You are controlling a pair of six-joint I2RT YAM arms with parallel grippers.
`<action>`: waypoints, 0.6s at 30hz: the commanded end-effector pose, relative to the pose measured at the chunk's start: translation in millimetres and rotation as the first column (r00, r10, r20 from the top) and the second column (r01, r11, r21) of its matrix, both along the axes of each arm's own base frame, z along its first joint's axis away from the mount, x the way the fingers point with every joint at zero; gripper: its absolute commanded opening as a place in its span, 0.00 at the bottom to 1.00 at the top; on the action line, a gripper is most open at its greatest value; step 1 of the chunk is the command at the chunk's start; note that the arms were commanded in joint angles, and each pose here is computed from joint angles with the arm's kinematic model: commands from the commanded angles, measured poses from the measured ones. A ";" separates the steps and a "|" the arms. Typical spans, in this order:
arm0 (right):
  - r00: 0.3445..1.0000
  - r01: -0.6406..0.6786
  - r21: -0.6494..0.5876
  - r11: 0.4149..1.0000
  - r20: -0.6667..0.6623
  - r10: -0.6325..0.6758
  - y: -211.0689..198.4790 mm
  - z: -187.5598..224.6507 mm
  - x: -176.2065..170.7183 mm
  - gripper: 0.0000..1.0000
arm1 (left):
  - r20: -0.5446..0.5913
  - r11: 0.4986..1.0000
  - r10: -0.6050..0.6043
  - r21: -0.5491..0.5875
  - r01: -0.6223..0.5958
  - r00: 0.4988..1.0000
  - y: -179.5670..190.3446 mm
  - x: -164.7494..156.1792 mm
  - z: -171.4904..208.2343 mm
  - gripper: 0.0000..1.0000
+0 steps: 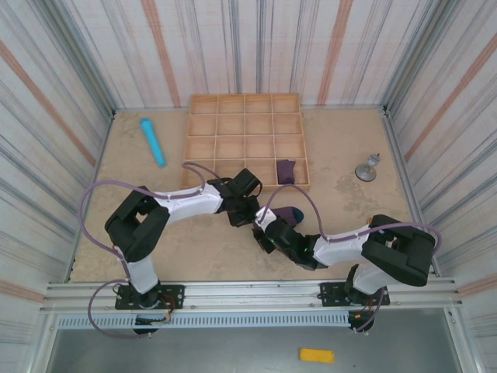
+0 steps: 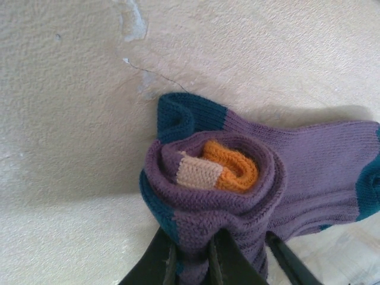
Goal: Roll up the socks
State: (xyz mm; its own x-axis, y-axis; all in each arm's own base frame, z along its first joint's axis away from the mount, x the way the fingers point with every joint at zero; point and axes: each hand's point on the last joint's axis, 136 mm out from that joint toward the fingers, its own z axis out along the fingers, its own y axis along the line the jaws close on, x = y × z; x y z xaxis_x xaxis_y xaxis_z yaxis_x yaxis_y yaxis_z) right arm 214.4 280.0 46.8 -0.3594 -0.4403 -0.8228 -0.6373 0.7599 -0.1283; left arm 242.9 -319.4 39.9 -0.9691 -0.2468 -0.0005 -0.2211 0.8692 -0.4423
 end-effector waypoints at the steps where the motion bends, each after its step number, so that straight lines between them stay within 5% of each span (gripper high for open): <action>1: 1.000 0.023 -0.074 0.997 0.012 -0.023 -5.3 -12.8 1.3 0.57 | -0.085 0.996 0.021 0.092 -0.013 0.996 28.3 -20.7 -24.7 0.00; 18: 0.999 0.045 -0.075 0.996 0.027 -0.043 -16.2 -11.3 -11.4 0.69 | -0.106 0.993 0.054 0.106 -0.043 0.993 41.4 -20.5 -28.3 0.00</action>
State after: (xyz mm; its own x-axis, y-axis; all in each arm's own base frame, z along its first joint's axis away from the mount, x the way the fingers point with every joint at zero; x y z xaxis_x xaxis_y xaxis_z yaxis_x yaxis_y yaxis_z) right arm 200.4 268.0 32.6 -0.3629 -0.4873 -0.7942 -0.6230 0.7607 -0.1821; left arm 245.0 -313.8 40.0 -0.9652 -0.2611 0.0151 -0.2367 0.8477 -0.4748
